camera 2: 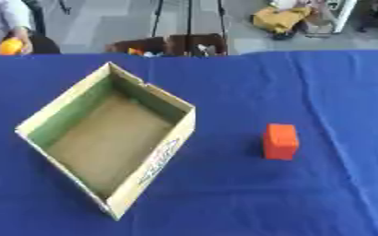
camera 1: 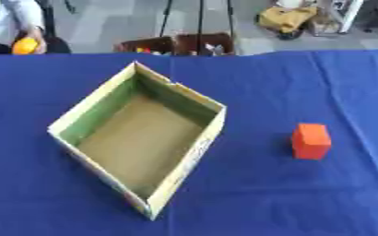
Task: Pick up objects on the table and place them in the box.
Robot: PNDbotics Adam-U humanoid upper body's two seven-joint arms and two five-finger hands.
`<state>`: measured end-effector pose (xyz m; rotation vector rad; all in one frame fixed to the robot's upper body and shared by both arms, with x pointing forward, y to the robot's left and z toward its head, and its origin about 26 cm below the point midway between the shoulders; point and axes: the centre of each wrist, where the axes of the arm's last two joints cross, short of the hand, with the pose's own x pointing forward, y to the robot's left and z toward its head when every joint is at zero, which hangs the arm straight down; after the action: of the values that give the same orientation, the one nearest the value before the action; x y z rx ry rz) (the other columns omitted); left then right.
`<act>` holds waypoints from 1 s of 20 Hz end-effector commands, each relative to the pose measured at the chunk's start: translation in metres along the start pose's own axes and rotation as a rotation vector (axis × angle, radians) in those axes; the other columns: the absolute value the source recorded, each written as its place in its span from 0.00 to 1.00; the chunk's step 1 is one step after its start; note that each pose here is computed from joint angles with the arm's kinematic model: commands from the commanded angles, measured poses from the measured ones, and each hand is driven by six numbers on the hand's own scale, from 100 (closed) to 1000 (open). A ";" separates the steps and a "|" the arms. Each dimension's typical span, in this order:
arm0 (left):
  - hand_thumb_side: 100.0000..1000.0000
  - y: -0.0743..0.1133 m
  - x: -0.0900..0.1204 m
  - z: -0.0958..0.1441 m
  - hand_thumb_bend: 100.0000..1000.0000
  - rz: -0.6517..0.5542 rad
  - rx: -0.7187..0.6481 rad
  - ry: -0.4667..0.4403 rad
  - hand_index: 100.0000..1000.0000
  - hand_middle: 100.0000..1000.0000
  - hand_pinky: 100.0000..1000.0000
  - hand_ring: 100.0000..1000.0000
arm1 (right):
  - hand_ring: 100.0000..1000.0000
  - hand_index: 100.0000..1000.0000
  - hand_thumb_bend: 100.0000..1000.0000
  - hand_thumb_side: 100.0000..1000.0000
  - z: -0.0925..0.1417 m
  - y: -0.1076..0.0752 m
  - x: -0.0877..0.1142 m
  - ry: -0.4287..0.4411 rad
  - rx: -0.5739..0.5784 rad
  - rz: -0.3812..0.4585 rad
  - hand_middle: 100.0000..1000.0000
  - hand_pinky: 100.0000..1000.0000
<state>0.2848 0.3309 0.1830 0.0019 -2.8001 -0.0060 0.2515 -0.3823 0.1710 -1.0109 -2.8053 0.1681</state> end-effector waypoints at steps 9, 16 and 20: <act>1.00 0.003 0.006 -0.006 0.00 -0.008 -0.011 -0.027 0.92 0.81 0.50 0.69 | 0.67 0.82 0.00 0.90 -0.007 -0.004 0.002 -0.104 -0.087 -0.049 0.71 0.72; 1.00 0.003 0.006 -0.007 0.00 -0.006 -0.013 -0.027 0.92 0.81 0.50 0.69 | 0.69 0.83 0.00 0.93 -0.013 -0.011 0.000 -0.132 -0.034 -0.031 0.73 0.72; 1.00 0.004 0.006 -0.007 0.00 -0.007 -0.016 -0.024 0.92 0.81 0.51 0.69 | 0.72 0.85 0.00 0.99 -0.026 -0.019 -0.002 -0.174 0.063 0.002 0.75 0.73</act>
<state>0.2846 0.3311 0.1827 -0.0072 -2.8014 0.0047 0.2472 -0.3944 0.1837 -1.0540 -2.7849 0.3414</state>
